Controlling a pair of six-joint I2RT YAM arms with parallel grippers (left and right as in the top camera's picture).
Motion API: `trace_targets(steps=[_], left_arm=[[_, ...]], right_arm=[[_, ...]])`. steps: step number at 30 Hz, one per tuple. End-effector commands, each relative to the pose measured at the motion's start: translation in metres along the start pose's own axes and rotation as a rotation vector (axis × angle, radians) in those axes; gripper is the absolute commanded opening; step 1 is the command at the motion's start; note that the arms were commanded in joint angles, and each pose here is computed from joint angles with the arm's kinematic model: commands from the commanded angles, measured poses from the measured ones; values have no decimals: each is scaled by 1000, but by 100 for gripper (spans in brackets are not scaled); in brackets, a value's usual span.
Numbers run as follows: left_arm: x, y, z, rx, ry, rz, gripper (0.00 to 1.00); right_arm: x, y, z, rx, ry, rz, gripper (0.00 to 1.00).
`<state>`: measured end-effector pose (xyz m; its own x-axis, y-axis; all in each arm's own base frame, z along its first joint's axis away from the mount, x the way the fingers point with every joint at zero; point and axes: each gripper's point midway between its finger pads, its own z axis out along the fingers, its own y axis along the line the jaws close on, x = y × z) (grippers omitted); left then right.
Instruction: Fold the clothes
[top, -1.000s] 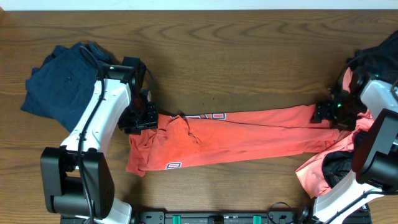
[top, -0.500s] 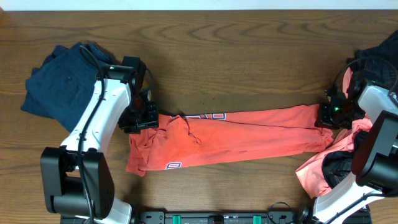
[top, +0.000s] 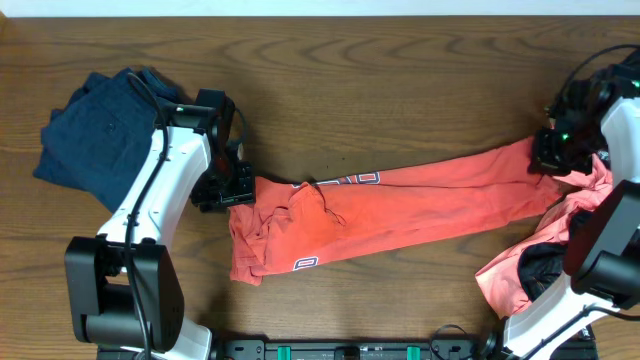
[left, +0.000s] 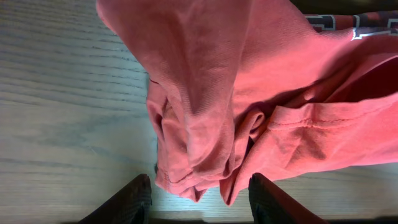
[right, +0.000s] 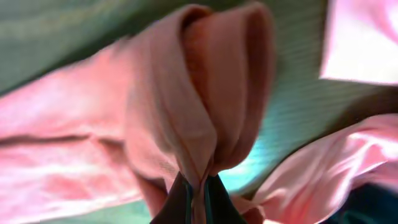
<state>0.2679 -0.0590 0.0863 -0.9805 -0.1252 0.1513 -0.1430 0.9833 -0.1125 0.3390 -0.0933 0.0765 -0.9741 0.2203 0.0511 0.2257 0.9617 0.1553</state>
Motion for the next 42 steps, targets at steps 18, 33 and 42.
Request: trace_targets(steps=[18,33,42], left_arm=[[2,3,2,-8,12,-13,53],[5,5,2,-20,27,-15,60],[13,15,29,-44,44,-34,84]], right_arm=[[79,229,41,-25,147,-346,5],[68,193,39,287,59,-311,55],[53,137,24,404,53,-125,59]])
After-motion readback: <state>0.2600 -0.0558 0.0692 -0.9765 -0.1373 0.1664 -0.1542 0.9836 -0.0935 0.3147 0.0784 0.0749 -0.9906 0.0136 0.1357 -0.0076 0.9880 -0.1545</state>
